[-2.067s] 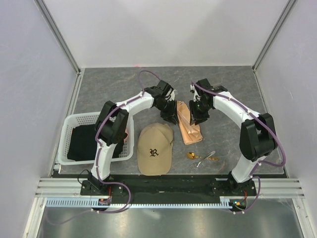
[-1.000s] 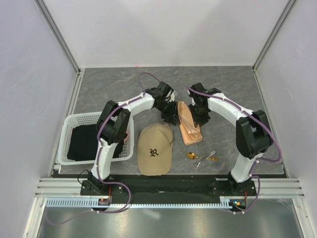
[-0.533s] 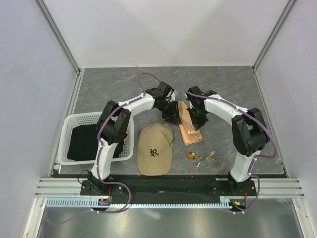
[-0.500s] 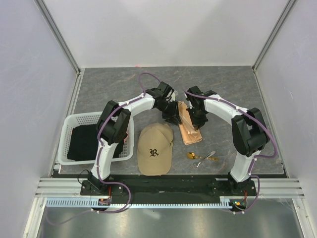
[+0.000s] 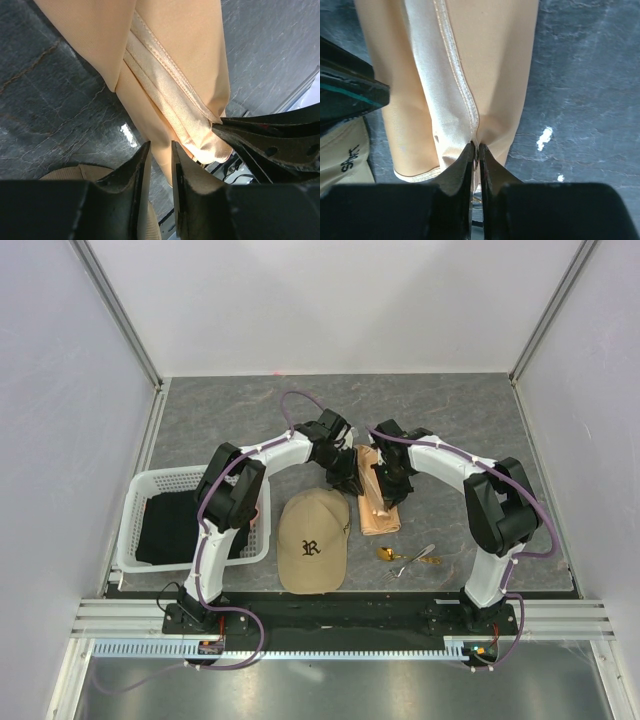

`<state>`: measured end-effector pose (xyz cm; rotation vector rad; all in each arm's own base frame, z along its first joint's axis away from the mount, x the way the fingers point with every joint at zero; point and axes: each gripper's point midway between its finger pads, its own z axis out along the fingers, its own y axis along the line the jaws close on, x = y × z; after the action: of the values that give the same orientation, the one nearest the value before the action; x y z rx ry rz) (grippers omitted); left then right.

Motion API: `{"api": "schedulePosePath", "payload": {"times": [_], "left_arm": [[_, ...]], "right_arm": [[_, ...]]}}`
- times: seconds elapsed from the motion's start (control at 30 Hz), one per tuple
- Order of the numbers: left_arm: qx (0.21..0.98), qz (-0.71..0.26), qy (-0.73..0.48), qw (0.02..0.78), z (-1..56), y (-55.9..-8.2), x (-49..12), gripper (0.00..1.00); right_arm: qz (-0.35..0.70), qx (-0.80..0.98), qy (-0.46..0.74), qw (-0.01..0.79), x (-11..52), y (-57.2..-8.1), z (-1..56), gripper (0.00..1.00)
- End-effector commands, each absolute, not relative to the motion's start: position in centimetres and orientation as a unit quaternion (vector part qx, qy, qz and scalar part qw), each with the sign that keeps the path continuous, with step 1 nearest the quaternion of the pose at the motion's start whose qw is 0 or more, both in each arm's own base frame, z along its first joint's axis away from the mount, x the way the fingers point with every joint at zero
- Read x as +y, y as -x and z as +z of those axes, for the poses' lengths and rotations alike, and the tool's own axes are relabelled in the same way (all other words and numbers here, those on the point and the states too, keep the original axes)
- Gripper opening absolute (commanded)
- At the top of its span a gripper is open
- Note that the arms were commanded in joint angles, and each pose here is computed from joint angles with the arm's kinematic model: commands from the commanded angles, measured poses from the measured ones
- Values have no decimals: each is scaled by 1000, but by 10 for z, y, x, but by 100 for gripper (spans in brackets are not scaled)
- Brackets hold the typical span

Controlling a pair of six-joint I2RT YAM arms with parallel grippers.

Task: Fold the napkin into a case and place the utensils inside
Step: Smooth out the smaller rectangle-folded napkin at the center of the board.

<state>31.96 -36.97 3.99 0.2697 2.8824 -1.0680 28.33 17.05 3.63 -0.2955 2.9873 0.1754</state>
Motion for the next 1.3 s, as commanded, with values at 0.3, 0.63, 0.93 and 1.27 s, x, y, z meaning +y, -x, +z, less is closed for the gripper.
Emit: {"api": "schedulePosePath", "payload": {"times": [0.3,0.63,0.93,1.27], "left_arm": [[925,-370,-89,13,27,-319,-385,12],[922,-377,-84,20,27,-332,-398,4],[920,-380,-87,21,33,-329,-400,3],[917,-387,-89,27,42,-330,-402,3]], "right_arm": [[55,988,103,105,175,-308,66,33],[24,987,127,97,162,-310,48,47],[-2,983,137,126,154,-323,62,51],[4,984,145,102,153,-314,45,56]]}}
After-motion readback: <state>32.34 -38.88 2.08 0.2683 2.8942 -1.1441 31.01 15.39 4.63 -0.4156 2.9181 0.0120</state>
